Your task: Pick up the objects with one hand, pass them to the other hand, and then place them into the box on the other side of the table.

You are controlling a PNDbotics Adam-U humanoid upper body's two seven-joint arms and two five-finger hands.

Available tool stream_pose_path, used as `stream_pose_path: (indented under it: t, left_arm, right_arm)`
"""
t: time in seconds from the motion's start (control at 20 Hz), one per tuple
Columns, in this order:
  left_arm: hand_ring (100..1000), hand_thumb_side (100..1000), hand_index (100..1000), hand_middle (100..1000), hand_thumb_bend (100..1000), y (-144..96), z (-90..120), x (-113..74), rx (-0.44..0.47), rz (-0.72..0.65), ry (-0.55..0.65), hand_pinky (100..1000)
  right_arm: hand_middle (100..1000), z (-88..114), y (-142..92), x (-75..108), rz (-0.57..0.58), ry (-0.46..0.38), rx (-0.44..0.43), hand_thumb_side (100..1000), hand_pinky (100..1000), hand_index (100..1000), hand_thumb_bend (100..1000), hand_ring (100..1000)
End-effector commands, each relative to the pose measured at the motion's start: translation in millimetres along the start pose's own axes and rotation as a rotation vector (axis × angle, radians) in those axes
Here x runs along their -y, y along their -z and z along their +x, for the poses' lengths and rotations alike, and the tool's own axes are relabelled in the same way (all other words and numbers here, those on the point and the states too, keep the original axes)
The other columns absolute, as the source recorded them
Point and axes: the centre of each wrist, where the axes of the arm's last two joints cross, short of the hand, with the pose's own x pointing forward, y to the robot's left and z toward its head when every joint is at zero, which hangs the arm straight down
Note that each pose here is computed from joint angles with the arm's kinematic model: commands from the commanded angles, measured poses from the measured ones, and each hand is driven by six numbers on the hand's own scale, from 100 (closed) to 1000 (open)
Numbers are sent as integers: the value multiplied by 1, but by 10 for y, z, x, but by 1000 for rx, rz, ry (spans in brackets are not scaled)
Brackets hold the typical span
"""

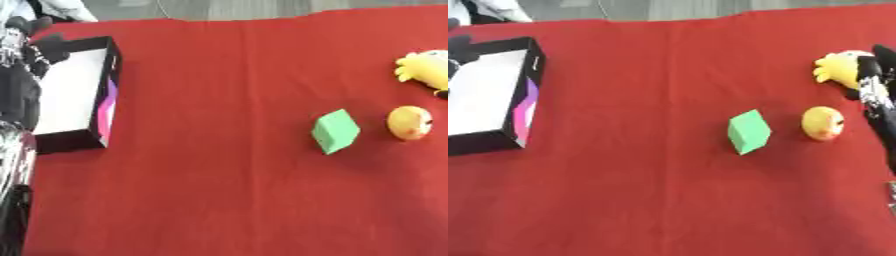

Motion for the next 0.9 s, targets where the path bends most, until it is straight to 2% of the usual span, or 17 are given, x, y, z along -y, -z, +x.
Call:
stream_pose_path:
  t: [0.05, 0.4, 0.9]
  left_arm:
    - [832, 832, 774, 836, 100, 48, 123, -84, 39, 2, 35, 781]
    - [832, 832, 774, 836, 100, 36, 111, -107, 31, 3, 47, 781]
    - [833, 834, 775, 837, 100, -7, 67, -171, 9, 17, 71, 781]
  right_arm:
    - [808, 159, 116, 129, 78, -43, 66, 635, 662, 907, 100, 889]
    - [848, 427, 363, 337, 295, -151, 107, 650, 694, 927, 100, 916]
    - [872, 978, 747, 439, 729, -462, 160, 546, 787, 934, 100, 925]
